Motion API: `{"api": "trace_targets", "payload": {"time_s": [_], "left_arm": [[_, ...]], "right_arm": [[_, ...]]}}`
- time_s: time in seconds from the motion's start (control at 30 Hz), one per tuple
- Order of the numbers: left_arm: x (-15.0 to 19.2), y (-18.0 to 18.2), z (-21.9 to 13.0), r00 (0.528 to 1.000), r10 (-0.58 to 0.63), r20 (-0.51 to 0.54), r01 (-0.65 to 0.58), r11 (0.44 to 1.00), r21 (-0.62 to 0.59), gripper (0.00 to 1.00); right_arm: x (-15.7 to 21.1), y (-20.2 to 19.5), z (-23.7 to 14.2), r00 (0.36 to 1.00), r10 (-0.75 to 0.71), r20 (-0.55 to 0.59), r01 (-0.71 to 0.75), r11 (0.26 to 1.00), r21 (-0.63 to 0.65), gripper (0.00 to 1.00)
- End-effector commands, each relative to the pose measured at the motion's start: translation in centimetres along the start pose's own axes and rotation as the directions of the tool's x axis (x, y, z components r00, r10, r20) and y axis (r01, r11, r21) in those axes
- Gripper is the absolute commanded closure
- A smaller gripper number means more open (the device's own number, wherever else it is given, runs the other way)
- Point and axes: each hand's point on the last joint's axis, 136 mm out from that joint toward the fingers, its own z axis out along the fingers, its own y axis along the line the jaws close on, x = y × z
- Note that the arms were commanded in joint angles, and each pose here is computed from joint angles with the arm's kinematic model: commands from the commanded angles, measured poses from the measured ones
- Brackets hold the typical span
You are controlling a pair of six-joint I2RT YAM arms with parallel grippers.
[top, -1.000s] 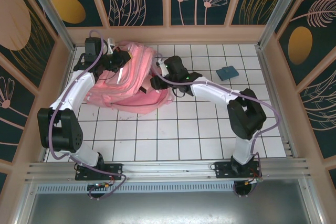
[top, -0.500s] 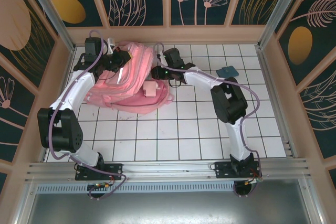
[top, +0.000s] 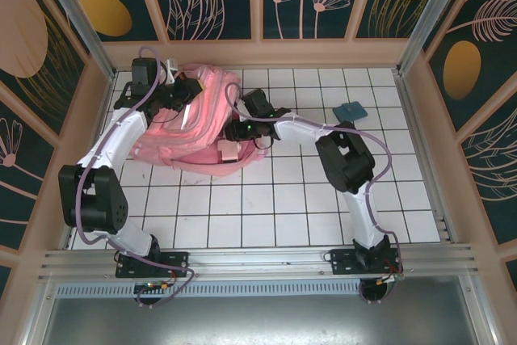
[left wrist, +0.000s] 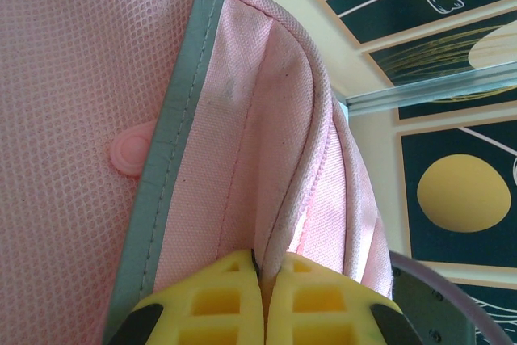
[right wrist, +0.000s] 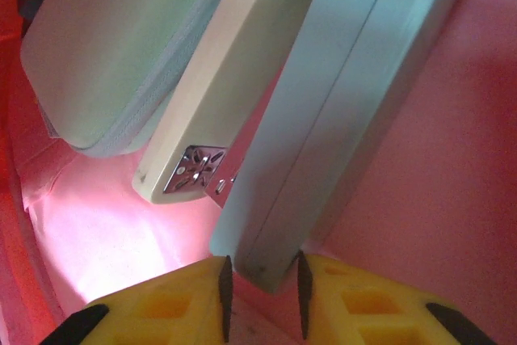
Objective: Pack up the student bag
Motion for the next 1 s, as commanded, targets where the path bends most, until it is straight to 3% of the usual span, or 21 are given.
{"api": "trace_targets", "payload": {"time_s": [0.0, 0.23, 0.33, 0.43, 0.53, 0.67, 0.77, 0.97], "left_arm": [[-1.8, -3.7, -0.6, 0.995, 0.083, 0.051, -0.088, 0.99, 0.111, 1.0], [-1.2, -4.0, -0.7, 0.996, 0.086, 0.028, -0.089, 0.987, 0.135, 1.0], [-0.7, -4.2, -0.7, 0.996, 0.082, 0.017, -0.084, 0.984, 0.157, 1.0], [0.4, -4.6, -0.3, 0.997, 0.08, -0.004, -0.078, 0.981, 0.177, 1.0], [1.8, -5.0, 0.6, 0.996, 0.086, -0.034, -0.078, 0.98, 0.181, 1.0], [4.0, -6.0, 2.1, 0.992, 0.1, -0.08, -0.082, 0.977, 0.197, 1.0], [4.7, -6.2, 2.5, 0.991, 0.101, -0.092, -0.081, 0.976, 0.2, 1.0], [5.8, -6.5, 2.9, 0.989, 0.105, -0.108, -0.081, 0.974, 0.211, 1.0]], "right_arm": [[-1.7, 0.7, -3.2, 0.997, 0.003, 0.08, -0.006, 1.0, 0.03, 0.63], [-4.2, -1.8, -8.5, 0.976, 0.027, 0.216, -0.061, 0.986, 0.155, 0.55], [-4.7, -4.6, -11.4, 0.954, 0.065, 0.292, -0.137, 0.963, 0.232, 0.45], [-4.6, -8.3, -14.2, 0.924, 0.122, 0.361, -0.242, 0.919, 0.311, 0.44], [-4.0, -14.0, -17.5, 0.875, 0.215, 0.434, -0.401, 0.824, 0.401, 0.4], [-2.6, -20.3, -21.1, 0.808, 0.293, 0.512, -0.551, 0.684, 0.478, 0.15], [-1.7, -24.1, -23.4, 0.757, 0.335, 0.561, -0.633, 0.589, 0.502, 0.02], [0.3, -30.2, -25.4, 0.629, 0.461, 0.625, -0.775, 0.438, 0.457, 0.01]]}}
